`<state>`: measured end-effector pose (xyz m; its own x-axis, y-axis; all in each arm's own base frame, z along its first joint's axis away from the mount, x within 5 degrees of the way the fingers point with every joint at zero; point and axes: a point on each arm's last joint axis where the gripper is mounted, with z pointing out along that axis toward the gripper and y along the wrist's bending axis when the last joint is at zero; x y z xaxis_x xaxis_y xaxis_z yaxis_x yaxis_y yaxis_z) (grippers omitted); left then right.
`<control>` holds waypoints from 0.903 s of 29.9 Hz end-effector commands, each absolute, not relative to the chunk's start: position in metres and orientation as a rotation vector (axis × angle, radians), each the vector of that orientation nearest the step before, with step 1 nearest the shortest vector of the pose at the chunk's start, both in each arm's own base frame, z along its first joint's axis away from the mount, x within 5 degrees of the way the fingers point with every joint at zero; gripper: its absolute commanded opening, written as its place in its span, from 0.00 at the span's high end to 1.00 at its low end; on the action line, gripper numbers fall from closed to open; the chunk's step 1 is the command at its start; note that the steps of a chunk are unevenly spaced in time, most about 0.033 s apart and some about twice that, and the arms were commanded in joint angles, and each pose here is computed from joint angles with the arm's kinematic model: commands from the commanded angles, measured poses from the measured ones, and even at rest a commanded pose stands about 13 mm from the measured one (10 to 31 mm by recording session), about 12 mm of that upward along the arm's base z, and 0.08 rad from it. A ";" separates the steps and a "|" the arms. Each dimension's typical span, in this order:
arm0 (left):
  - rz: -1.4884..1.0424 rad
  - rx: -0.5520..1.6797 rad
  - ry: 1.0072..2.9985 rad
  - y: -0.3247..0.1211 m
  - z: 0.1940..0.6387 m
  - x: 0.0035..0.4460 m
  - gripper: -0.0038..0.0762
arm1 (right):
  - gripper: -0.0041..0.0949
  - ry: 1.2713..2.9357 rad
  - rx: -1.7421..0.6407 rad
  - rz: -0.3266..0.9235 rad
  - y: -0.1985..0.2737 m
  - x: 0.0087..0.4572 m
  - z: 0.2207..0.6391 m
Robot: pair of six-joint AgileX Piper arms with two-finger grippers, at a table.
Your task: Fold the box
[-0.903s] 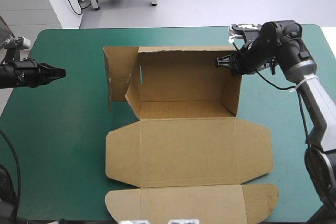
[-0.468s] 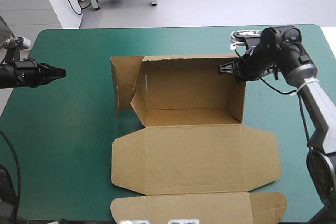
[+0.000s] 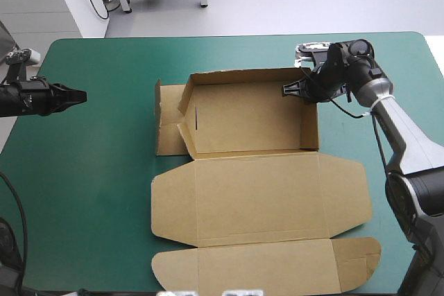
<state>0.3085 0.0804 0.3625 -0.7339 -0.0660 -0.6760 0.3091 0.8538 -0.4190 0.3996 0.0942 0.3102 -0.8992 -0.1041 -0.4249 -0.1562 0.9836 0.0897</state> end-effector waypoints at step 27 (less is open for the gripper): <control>-0.731 0.139 2.226 0.073 0.386 0.300 0.96 | 0.21 2.691 -0.028 0.297 0.087 0.397 0.358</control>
<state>0.3085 0.0804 0.3625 -0.7442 -0.0977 -0.6608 0.2819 0.8509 -0.4432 0.4117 0.0892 0.3362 -0.9207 0.0085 -0.3902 -0.0610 0.9844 0.1653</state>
